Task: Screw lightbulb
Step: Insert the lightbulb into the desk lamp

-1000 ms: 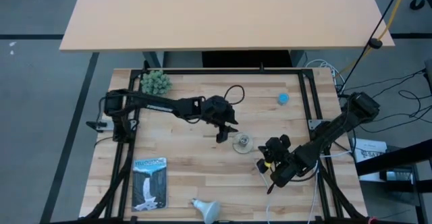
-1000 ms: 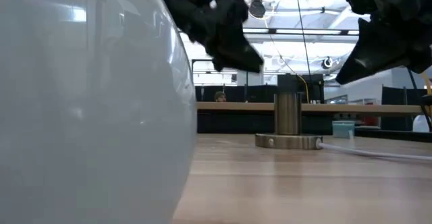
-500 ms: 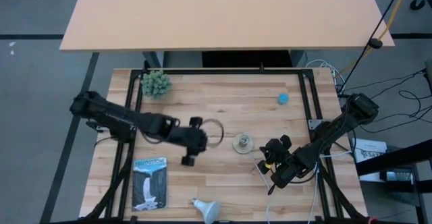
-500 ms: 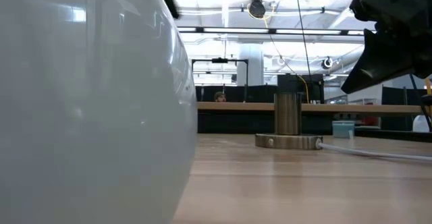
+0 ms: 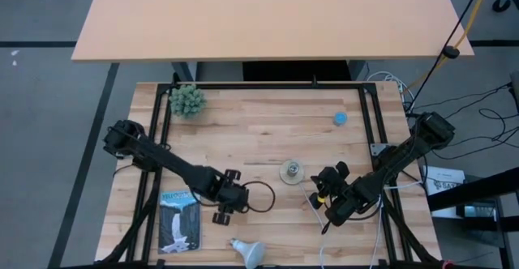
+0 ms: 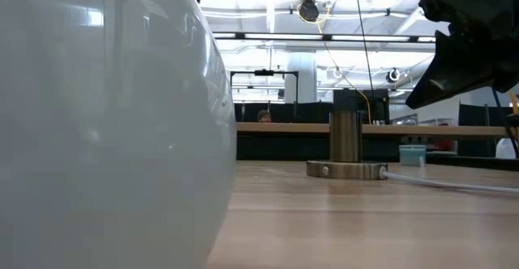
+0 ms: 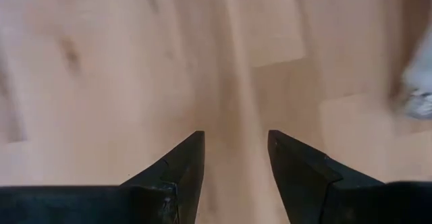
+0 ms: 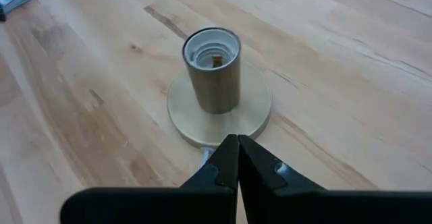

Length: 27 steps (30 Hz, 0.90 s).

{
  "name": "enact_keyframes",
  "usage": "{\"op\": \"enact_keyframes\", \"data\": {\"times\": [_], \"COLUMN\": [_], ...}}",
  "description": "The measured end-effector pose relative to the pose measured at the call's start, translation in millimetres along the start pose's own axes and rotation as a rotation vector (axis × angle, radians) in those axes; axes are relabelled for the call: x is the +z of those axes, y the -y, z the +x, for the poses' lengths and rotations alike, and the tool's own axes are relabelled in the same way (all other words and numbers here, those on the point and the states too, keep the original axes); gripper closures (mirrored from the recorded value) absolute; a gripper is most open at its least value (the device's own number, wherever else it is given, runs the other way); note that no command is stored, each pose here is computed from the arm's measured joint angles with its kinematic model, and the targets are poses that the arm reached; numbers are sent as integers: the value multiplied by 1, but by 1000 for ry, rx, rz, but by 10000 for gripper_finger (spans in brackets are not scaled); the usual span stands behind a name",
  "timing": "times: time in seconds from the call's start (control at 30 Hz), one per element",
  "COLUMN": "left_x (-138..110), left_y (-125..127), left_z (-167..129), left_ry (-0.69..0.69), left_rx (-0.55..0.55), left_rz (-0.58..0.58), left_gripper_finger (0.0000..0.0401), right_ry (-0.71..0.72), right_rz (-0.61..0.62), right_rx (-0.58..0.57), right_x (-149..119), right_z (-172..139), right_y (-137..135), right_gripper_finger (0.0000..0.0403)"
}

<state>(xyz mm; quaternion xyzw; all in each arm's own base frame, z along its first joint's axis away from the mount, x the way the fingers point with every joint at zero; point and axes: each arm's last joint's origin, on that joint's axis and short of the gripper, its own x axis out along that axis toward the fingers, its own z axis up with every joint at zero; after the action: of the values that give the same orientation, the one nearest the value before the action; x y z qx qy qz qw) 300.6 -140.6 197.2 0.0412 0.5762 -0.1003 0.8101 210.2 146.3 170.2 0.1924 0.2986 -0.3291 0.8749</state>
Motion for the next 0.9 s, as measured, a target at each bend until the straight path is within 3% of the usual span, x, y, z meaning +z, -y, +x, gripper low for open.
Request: {"op": "enact_keyframes", "data": {"times": [0.33,0.63,0.9], "left_x": [-1,0,-3], "left_y": [36,33,46], "left_z": [-1,-1,-2], "left_ry": [102,133,151], "left_rx": [4,59,39], "left_rz": [-35,-244,-288], "left_gripper_finger": [234,233,174], "right_ry": [-6,-91,-123], "right_rz": [-7,15,37], "right_rx": [26,83,109], "right_x": [-3,-7,-13], "right_z": [-4,-6,-13], "right_y": [-2,-8,-9], "right_gripper_finger": [403,403,403]}}
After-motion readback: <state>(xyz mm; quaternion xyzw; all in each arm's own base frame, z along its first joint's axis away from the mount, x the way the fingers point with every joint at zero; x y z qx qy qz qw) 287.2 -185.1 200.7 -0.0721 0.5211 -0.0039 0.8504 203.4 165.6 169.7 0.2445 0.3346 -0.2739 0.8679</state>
